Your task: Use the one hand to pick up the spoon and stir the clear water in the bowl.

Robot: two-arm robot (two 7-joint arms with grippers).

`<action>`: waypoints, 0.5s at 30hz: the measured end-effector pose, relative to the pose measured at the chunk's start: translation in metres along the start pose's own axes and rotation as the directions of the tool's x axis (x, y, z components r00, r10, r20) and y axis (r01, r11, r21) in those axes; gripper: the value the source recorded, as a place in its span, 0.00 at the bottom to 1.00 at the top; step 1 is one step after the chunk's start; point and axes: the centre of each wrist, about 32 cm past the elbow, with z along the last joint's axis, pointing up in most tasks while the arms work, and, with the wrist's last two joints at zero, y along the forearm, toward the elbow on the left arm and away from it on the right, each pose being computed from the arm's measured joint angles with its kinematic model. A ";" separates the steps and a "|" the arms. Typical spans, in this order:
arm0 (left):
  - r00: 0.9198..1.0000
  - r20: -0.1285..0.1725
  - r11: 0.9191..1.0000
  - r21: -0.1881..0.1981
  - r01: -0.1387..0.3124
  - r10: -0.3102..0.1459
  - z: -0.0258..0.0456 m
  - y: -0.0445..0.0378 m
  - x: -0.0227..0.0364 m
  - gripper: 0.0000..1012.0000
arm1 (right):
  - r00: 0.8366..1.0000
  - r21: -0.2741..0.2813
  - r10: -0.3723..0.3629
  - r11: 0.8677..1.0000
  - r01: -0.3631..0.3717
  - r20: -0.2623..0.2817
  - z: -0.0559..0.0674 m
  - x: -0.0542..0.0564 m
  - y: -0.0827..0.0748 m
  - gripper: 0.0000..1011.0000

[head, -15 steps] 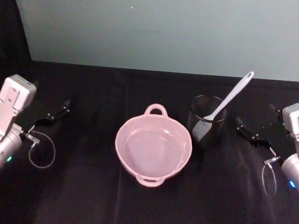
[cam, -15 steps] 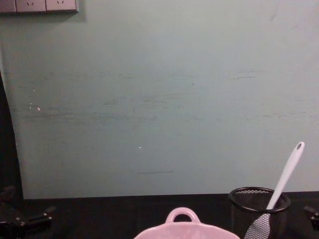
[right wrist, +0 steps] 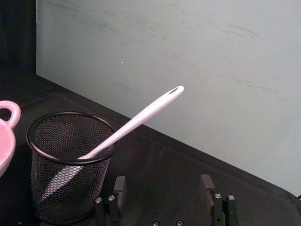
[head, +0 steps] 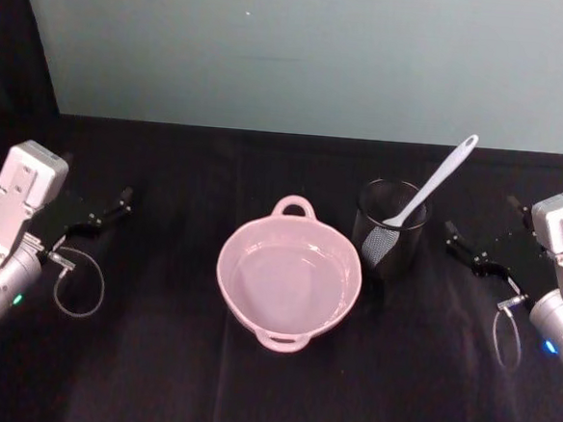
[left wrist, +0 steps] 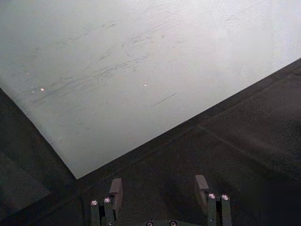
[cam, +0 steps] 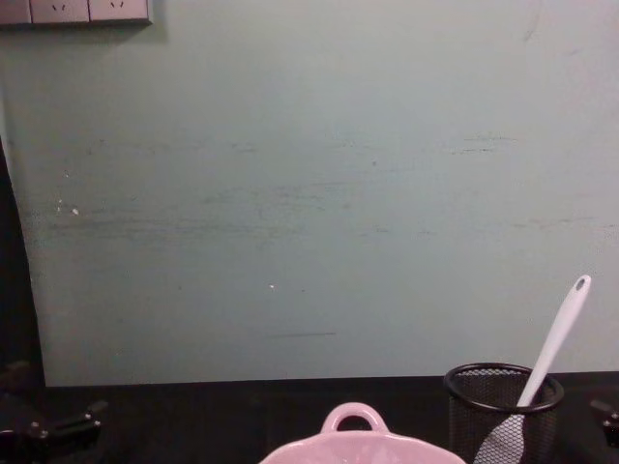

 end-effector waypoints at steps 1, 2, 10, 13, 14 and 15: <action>1.000 0.000 1.000 0.000 0.000 0.000 0.0000 0.0000 0.0000 1.00 | 1.000 0.000 0.000 1.000 0.000 0.000 0.000 0.000 0.000 0.99; 1.000 0.000 1.000 0.000 0.000 0.000 0.0000 0.0000 0.0000 1.00 | 1.000 0.000 0.000 1.000 0.000 0.000 0.000 0.000 0.000 0.99; 1.000 0.000 1.000 0.000 0.000 0.000 0.0000 0.0000 0.0000 1.00 | 1.000 0.000 0.000 1.000 0.000 0.000 0.000 0.000 0.000 0.99; 1.000 0.000 1.000 0.000 0.000 0.000 0.0000 0.0000 0.0000 1.00 | 1.000 0.000 0.000 1.000 0.000 0.000 0.000 0.000 0.000 0.99; 1.000 0.000 1.000 0.000 0.000 0.000 0.0000 0.0000 0.0000 1.00 | 1.000 0.000 0.000 1.000 0.000 0.000 0.000 0.000 0.000 0.99; 1.000 0.000 1.000 0.000 0.000 0.000 0.0000 0.0000 0.0000 1.00 | 1.000 0.000 0.000 1.000 0.000 0.000 0.000 0.000 0.000 0.99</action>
